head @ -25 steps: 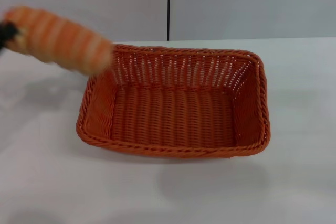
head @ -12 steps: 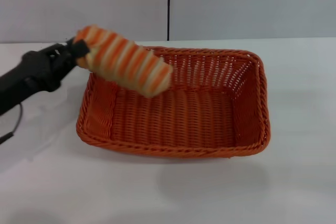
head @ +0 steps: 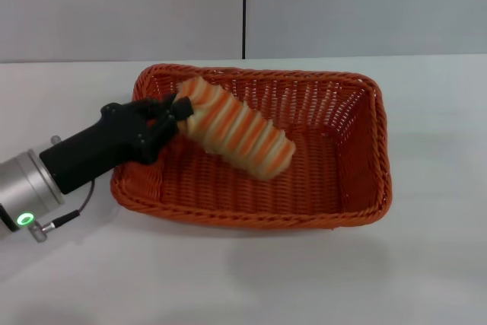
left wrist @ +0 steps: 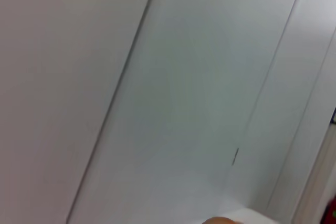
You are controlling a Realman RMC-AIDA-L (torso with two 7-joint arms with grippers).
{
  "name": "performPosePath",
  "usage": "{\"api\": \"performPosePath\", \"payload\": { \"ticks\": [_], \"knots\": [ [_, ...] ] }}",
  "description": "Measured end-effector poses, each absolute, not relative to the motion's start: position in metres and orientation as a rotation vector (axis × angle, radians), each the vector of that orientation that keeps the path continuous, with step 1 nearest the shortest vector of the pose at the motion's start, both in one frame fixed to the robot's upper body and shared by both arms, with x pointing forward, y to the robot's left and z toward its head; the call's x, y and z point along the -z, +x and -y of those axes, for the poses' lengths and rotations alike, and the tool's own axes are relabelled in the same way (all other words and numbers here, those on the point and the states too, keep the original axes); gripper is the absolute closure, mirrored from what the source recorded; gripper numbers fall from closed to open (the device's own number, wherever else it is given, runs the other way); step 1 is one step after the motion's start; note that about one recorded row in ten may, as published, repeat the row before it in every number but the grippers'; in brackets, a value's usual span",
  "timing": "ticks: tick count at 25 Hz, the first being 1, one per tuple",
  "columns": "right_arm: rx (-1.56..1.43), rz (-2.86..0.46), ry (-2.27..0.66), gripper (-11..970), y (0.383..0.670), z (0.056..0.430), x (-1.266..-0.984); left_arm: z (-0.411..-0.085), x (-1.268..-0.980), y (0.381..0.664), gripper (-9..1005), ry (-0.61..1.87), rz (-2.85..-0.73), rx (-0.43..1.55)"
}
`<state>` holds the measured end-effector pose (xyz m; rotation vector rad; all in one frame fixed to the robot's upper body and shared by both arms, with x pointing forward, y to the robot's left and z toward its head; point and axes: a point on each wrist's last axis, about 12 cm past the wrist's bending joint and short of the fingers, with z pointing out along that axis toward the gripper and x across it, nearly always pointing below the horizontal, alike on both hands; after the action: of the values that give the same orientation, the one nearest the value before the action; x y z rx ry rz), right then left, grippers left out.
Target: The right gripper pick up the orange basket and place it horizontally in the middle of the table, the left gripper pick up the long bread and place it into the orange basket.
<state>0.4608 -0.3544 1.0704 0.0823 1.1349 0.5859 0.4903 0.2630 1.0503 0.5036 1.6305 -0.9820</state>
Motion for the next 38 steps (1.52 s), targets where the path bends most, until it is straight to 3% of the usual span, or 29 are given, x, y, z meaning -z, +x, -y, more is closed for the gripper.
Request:
{"api": "performPosePath", "payload": {
  "ticks": [12, 17, 23, 27, 38],
  "knots": [
    [-0.585, -1.134, 0.075, 408, 0.462, 0.356, -1.072, -0.259, -1.049, 0.486, 858, 0.560, -1.619, 0.978],
    [-0.585, -1.135, 0.072, 408, 0.462, 0.357, -1.072, -0.261, -1.048, 0.484, 737, 0.546, -1.627, 0.976],
    [-0.586, -1.133, 0.069, 408, 0.463, 0.357, -1.073, -0.267, -1.048, 0.482, 521, 0.523, -1.628, 0.966],
    [-0.584, -1.130, 0.068, 408, 0.463, 0.357, -1.074, -0.286, -1.055, 0.479, 281, 0.458, -1.588, 0.931],
    [-0.569, -1.164, 0.082, 408, 0.466, 0.360, -1.070, -0.358, -1.067, 0.451, 137, 0.231, -1.506, 0.754]
  ]
}}
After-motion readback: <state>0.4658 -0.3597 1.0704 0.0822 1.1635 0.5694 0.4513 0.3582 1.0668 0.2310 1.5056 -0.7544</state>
